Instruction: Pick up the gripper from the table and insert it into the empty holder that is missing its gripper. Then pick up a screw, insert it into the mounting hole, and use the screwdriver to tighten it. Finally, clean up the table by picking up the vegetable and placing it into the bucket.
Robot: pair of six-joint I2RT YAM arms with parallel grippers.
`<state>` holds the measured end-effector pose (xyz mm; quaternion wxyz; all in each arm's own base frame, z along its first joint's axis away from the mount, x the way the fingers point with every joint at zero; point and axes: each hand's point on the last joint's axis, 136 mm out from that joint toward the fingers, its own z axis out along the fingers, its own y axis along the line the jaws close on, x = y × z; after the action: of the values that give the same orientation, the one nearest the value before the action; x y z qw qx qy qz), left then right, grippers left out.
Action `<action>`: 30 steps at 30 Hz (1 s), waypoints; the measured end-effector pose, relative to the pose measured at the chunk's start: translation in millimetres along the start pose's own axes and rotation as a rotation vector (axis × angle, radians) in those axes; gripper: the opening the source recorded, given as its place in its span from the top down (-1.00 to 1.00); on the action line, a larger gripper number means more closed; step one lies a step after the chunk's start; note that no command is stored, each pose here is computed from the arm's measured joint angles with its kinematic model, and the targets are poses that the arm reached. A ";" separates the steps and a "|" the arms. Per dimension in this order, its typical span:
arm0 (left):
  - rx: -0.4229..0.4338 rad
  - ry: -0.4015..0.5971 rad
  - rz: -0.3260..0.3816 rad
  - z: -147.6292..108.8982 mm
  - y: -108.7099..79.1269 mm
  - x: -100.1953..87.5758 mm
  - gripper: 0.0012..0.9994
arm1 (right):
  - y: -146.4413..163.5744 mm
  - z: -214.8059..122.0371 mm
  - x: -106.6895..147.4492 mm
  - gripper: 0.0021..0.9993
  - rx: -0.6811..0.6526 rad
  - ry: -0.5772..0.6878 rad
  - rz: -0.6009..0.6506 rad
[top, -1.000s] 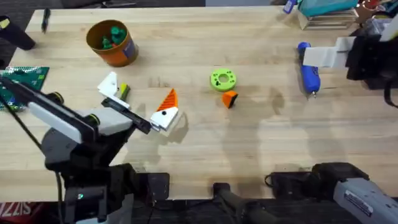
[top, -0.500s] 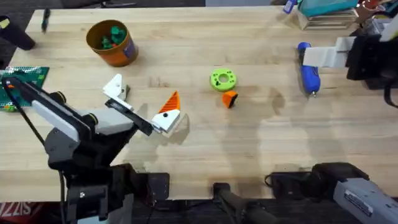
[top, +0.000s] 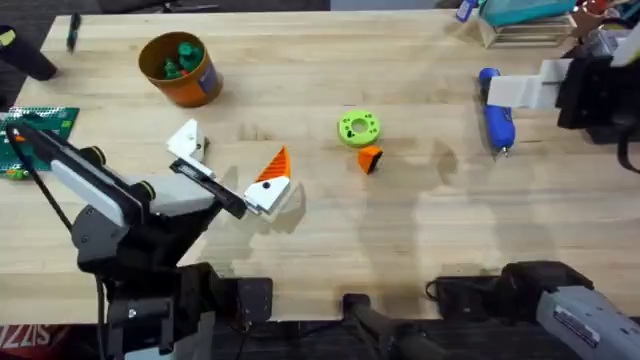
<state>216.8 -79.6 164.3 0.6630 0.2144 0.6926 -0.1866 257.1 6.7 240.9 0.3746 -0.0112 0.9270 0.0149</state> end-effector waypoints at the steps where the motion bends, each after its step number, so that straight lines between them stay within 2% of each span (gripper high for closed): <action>1: 0.000 0.000 0.000 0.0 0.0 0.1 -0.97 | 0.0 0.0 0.0 -0.99 0.000 0.000 0.000; 10: 0.018 0.000 0.000 0.0 -3.1 0.0 -0.97 | 0.0 0.0 -0.3 -0.99 0.000 -0.001 0.000; 18: 0.208 0.000 -0.017 -3.7 -35.6 1.4 -0.97 | 3.2 0.0 0.0 -0.99 -0.018 0.000 0.000; 22: 0.280 0.000 -0.026 -6.7 -47.8 1.8 -0.97 | 16.1 2.8 0.4 -0.99 -0.093 0.013 0.000; 23: 0.323 0.001 -0.038 -8.9 -54.8 1.9 -0.97 | 26.4 14.6 6.3 -0.99 -0.135 0.073 -0.013; 30: 0.356 0.015 -0.124 -10.9 -60.2 2.0 -0.97 | 75.3 44.4 26.3 -0.99 -0.255 0.240 -0.120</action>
<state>174.8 -124.1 161.3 0.5965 0.2868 0.6654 -0.3452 266.6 83.3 192.1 0.2572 -0.1157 0.9533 0.1083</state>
